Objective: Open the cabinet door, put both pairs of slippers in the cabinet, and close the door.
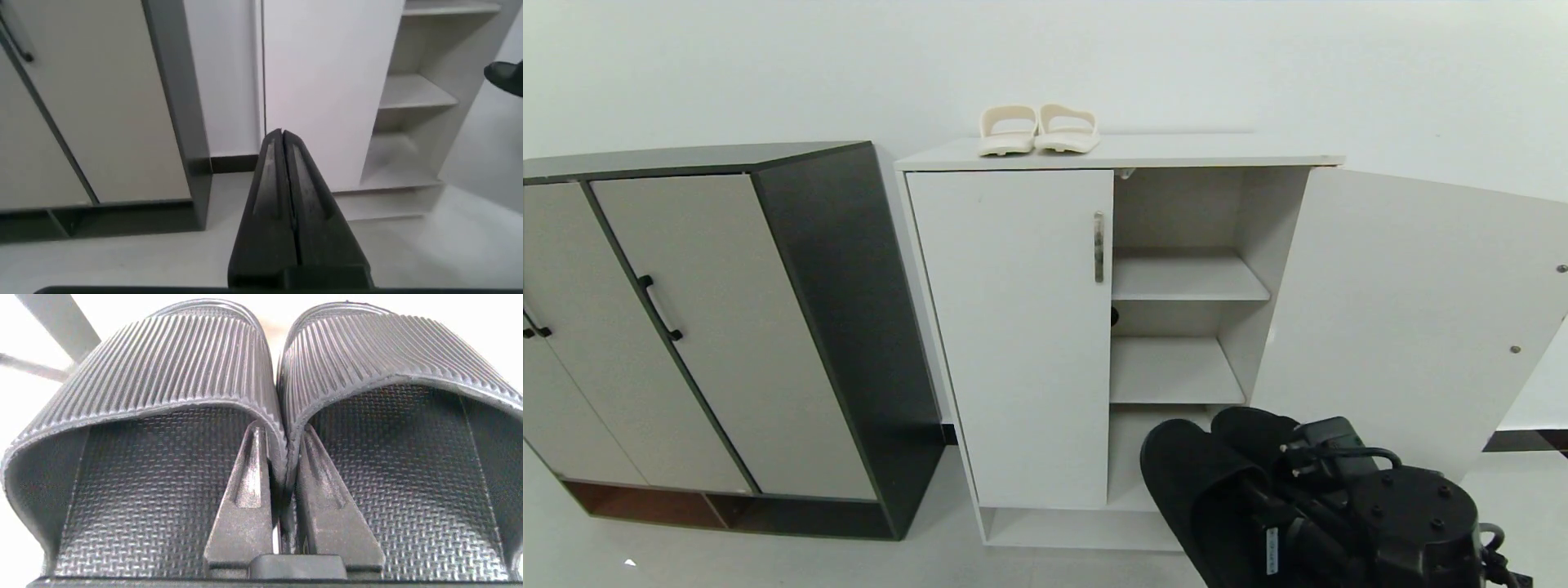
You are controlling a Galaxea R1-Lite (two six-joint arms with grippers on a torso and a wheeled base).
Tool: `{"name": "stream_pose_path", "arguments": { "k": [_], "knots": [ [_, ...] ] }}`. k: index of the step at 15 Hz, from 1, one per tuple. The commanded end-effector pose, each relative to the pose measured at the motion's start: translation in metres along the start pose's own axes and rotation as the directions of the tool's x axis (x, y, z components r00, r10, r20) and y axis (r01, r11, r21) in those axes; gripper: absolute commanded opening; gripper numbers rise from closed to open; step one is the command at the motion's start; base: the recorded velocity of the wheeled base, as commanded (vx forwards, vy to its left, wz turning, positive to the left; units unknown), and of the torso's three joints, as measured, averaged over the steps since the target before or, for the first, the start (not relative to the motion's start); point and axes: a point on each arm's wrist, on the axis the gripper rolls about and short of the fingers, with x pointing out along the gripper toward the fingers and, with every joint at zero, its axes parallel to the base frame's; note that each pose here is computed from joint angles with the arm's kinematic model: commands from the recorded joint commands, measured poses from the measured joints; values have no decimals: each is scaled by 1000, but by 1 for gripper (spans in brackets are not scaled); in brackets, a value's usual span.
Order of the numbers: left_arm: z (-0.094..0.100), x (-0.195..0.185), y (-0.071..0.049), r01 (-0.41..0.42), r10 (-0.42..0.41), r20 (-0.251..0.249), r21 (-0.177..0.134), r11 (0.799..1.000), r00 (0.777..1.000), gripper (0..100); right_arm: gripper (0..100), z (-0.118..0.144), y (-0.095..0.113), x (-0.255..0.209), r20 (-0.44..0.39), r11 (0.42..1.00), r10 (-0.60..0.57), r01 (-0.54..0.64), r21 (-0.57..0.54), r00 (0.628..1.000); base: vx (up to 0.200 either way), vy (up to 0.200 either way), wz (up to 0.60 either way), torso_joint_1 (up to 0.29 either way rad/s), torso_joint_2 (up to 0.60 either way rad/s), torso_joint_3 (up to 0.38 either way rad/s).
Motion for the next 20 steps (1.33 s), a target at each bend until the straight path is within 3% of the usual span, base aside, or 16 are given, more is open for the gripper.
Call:
{"name": "stream_pose_path", "arguments": {
  "k": [1,2,4,9,15,20],
  "knots": [
    [0,0,0,-6,6,2,-6,1000,1000,0,0,1,12,18,18,999,-53,53,2,998,0,0,0,0,0,0],
    [0,0,0,-12,12,2,-8,1000,1000,0,0,4,21,34,52,992,-122,121,21,991,0,0,0,0,0,0],
    [0,0,0,-13,13,2,-9,1000,1000,0,0,11,32,48,85,991,-129,125,45,988,0,0,0,0,0,0],
    [0,0,0,-13,13,2,-9,1000,1000,0,0,4,32,59,73,985,-171,169,32,983,0,0,0,0,0,0],
    [0,0,0,-13,13,2,-11,1000,1000,0,0,-4,33,63,52,985,-174,174,17,983,0,-200,0,3,3,-2],
    [0,0,0,-13,13,2,-9,1000,1000,0,0,-9,39,74,49,985,-175,174,15,983,0,0,0,0,0,0]
  ]
}}
